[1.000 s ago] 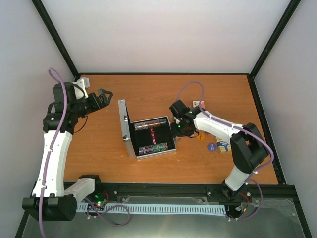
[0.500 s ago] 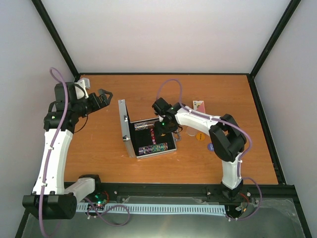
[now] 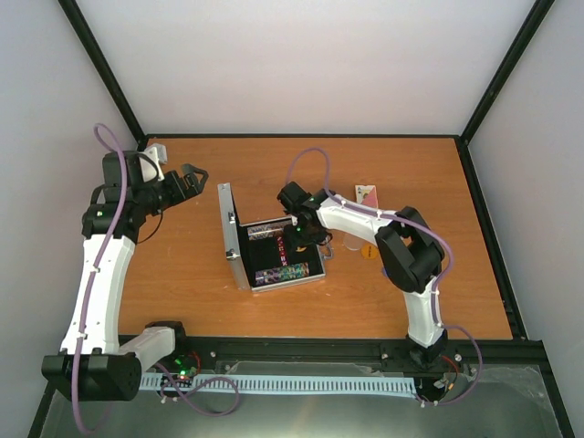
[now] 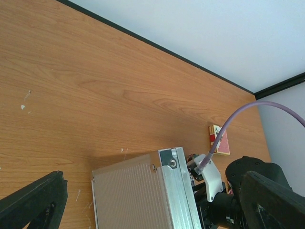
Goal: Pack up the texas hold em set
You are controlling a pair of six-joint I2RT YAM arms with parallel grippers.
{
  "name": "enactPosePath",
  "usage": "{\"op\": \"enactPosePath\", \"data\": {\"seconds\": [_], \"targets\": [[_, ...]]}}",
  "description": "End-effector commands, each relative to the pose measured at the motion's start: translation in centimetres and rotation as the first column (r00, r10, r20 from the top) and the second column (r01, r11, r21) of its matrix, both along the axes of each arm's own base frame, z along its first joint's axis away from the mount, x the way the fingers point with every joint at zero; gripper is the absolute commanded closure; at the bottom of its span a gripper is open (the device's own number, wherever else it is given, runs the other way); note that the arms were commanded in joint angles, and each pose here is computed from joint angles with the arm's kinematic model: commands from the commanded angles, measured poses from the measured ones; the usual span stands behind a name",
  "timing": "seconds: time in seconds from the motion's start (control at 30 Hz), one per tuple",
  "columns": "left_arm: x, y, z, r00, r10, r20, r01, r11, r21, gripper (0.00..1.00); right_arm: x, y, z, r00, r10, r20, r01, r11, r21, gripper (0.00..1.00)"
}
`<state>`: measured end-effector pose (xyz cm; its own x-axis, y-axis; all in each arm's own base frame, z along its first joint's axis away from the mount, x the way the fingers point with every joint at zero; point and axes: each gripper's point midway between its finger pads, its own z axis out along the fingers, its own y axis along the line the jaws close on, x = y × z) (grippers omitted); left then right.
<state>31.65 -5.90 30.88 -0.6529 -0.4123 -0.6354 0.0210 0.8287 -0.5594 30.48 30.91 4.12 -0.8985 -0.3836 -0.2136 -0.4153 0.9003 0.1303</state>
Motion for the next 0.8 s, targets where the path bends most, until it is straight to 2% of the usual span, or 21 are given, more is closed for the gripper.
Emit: {"op": "enactPosePath", "data": {"seconds": [0.0,0.77], "targets": [[0.1,-0.2,0.4,1.000,-0.011,0.008,0.011,1.000,-0.001,0.00,0.5,0.3,-0.2,1.000,0.009,0.017,-0.009,1.000,-0.017,0.48],[0.1,-0.3,0.2,1.000,-0.012,0.005,0.012,1.000,-0.015,0.00,2.1,-0.5,-2.6,0.996,-0.080,0.025,0.083,0.988,-0.129,0.46]]}}
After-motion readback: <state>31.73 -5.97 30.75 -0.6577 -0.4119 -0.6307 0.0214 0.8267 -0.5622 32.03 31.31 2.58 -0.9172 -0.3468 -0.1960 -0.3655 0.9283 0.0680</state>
